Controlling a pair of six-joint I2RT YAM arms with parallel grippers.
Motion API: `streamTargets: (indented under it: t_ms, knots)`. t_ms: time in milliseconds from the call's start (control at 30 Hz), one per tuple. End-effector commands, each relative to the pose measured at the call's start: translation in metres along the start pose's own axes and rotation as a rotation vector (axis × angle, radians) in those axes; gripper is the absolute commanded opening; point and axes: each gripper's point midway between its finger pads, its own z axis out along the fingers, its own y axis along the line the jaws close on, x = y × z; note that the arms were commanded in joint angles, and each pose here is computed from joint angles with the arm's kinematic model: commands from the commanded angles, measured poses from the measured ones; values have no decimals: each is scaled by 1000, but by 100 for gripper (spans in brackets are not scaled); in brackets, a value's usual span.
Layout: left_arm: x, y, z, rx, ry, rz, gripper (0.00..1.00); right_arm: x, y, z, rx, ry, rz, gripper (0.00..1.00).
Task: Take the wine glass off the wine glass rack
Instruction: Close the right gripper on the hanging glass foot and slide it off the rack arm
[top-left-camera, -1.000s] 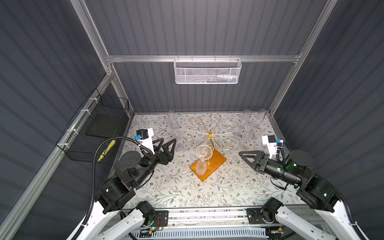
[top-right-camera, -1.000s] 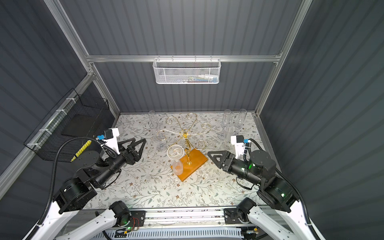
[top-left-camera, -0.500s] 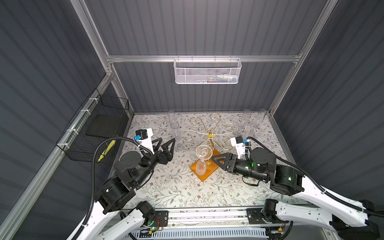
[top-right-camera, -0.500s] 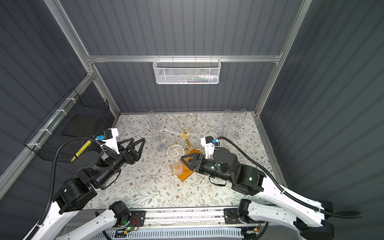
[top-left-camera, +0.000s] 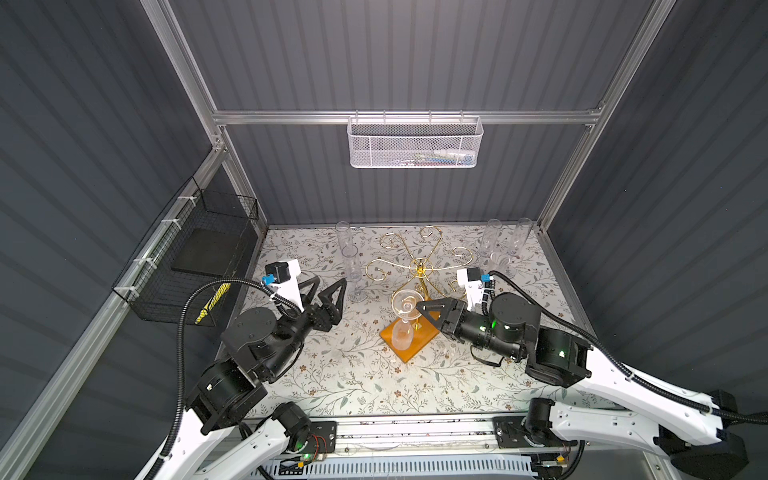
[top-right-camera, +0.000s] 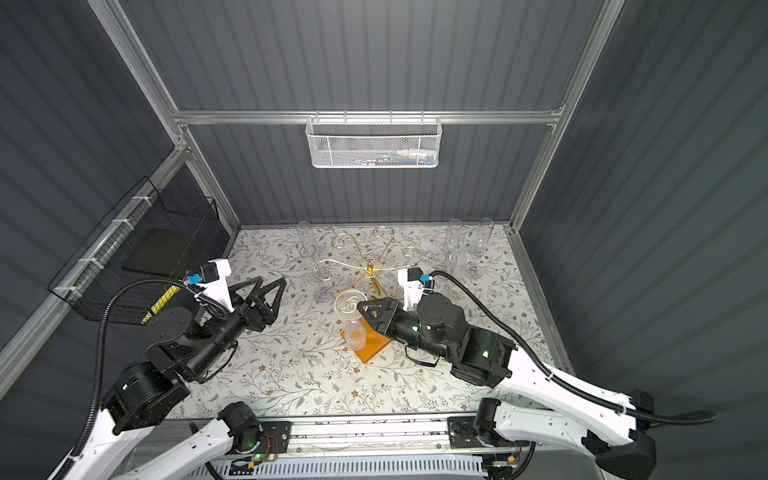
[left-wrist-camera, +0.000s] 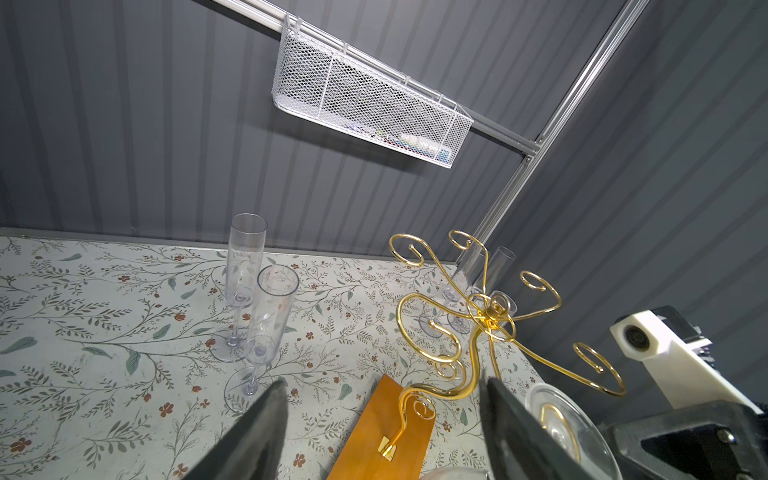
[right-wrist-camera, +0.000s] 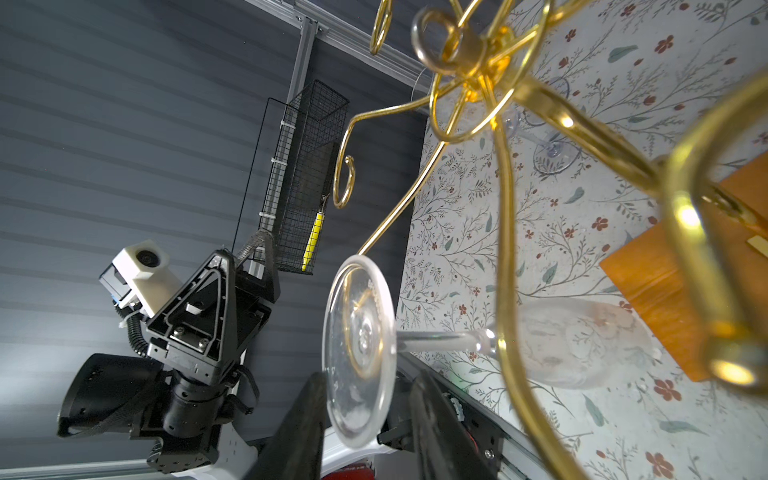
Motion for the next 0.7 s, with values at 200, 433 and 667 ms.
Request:
streamTargets:
  t_ms: [200,433,667]
  knots:
    - [1,5,-5,-20,-4,39,75,-5,1,2,-10,-33,36,17]
    - [1,7,-8,-23,-11,41,75,-3,-3,5,5,-26,55,9]
    - [-1,8,-11,-26,-20,42,75,-3,-2,3,13,-29,69,0]
